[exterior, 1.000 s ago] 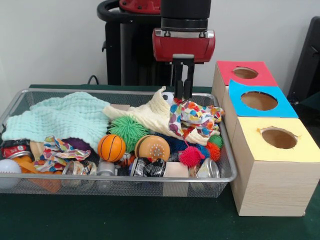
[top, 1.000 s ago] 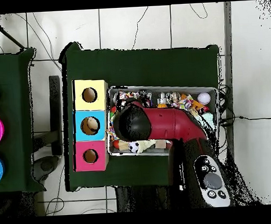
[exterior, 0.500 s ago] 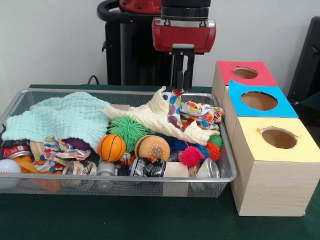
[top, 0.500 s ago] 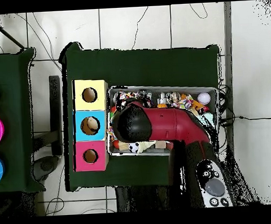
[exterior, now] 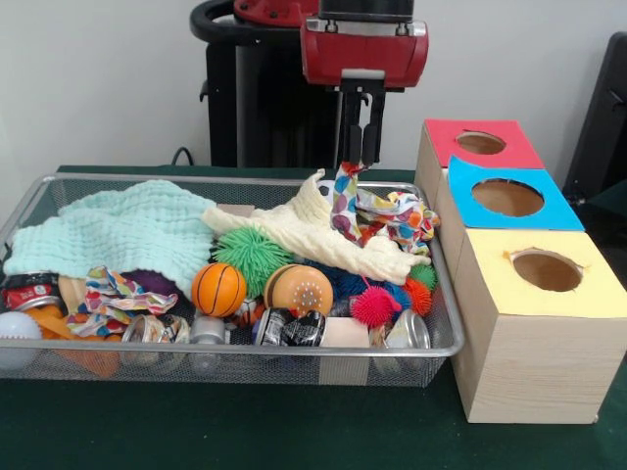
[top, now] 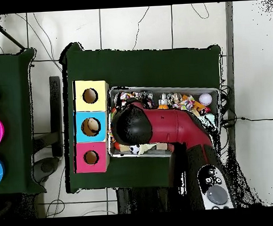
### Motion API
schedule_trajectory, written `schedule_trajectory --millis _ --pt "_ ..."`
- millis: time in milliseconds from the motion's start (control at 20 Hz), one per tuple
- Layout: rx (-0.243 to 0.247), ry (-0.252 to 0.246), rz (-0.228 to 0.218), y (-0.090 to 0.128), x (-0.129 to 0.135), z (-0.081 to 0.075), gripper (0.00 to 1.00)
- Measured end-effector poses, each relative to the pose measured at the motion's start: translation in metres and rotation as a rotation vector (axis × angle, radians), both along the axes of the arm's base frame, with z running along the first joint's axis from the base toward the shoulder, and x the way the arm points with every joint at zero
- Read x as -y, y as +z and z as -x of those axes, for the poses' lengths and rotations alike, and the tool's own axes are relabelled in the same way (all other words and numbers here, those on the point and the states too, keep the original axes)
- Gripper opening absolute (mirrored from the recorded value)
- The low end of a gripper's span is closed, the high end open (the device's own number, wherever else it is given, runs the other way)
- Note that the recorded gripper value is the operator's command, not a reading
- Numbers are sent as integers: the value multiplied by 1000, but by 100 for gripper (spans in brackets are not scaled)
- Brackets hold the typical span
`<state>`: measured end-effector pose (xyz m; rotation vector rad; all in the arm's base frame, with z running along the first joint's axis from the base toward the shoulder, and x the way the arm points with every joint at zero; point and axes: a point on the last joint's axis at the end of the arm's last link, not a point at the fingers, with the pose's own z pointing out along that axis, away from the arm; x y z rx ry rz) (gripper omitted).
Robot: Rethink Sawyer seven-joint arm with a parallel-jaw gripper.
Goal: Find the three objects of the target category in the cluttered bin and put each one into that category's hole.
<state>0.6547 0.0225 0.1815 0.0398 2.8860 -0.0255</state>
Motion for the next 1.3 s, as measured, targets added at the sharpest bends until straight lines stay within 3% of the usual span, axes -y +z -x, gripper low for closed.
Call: schedule_trajectory --millis 1300 --pt "3 -9 8 30 -2 1 0"
